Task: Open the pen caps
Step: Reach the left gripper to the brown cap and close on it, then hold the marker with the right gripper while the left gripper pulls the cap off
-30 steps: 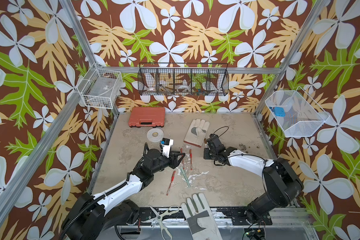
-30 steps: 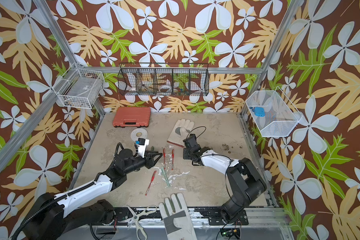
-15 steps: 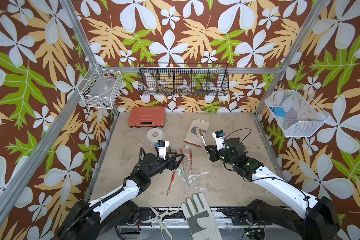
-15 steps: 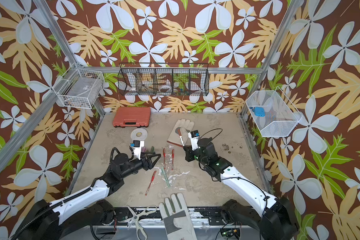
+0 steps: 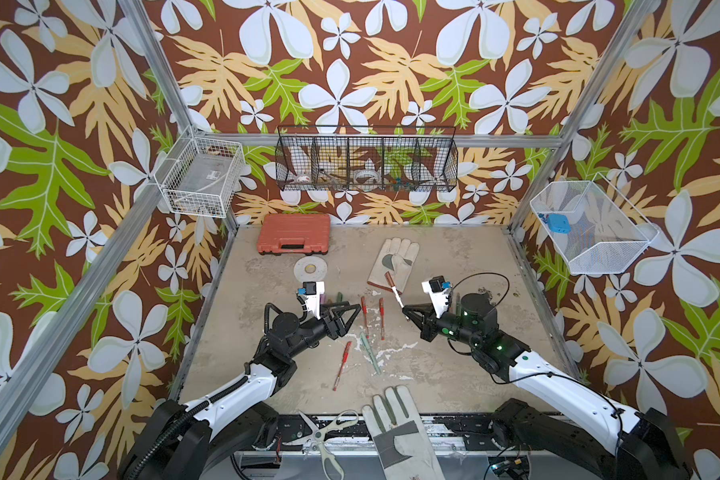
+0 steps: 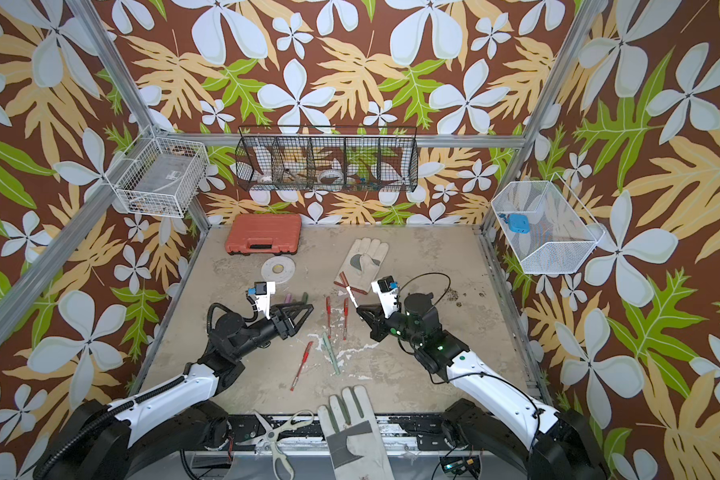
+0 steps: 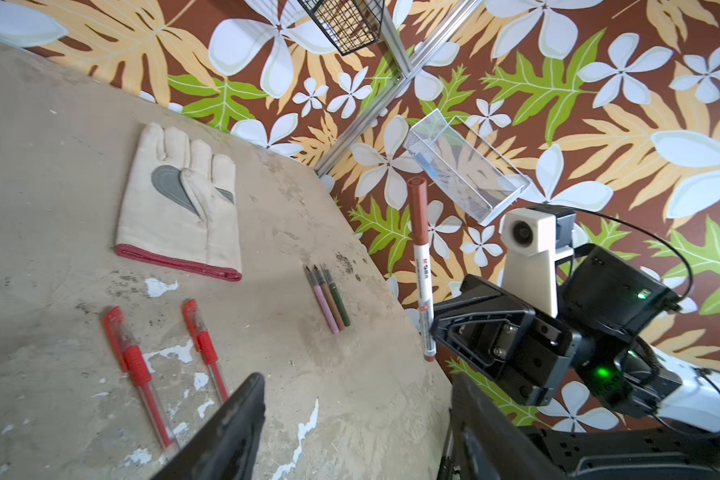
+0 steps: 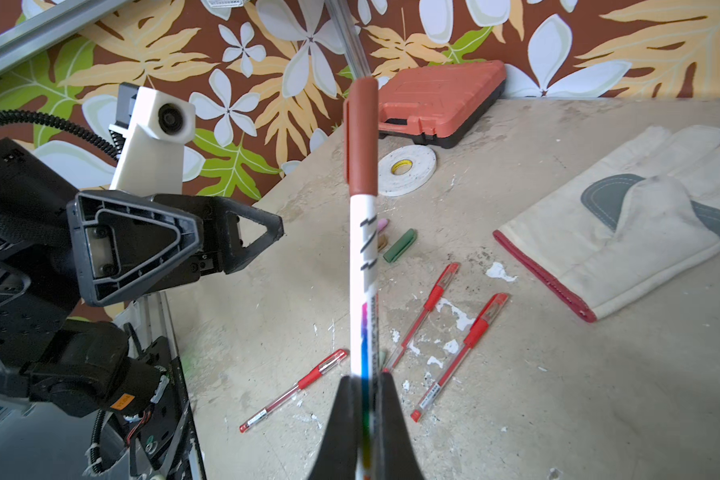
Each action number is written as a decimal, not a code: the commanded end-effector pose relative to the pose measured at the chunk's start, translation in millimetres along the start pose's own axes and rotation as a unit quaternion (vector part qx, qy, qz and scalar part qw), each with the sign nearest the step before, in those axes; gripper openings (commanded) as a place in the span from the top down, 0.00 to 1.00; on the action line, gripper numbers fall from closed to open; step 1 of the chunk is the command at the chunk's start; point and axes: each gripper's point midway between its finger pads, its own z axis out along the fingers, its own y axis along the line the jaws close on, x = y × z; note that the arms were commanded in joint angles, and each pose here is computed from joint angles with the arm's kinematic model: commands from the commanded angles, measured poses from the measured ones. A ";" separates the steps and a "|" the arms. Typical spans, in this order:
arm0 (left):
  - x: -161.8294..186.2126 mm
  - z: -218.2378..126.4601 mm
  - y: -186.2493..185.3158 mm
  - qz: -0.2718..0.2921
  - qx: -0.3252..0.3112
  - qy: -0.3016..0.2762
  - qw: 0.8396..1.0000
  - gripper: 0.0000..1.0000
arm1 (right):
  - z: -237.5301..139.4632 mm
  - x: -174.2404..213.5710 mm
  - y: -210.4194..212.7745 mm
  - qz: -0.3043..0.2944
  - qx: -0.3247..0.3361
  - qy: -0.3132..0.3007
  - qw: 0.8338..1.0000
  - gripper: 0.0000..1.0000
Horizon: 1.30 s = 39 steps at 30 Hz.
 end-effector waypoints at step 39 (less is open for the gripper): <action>-3.1 8.2 -34.8 -0.021 0.119 0.005 0.993 0.74 | 34.4 40.2 69.3 -0.059 -0.131 0.067 0.987 1.00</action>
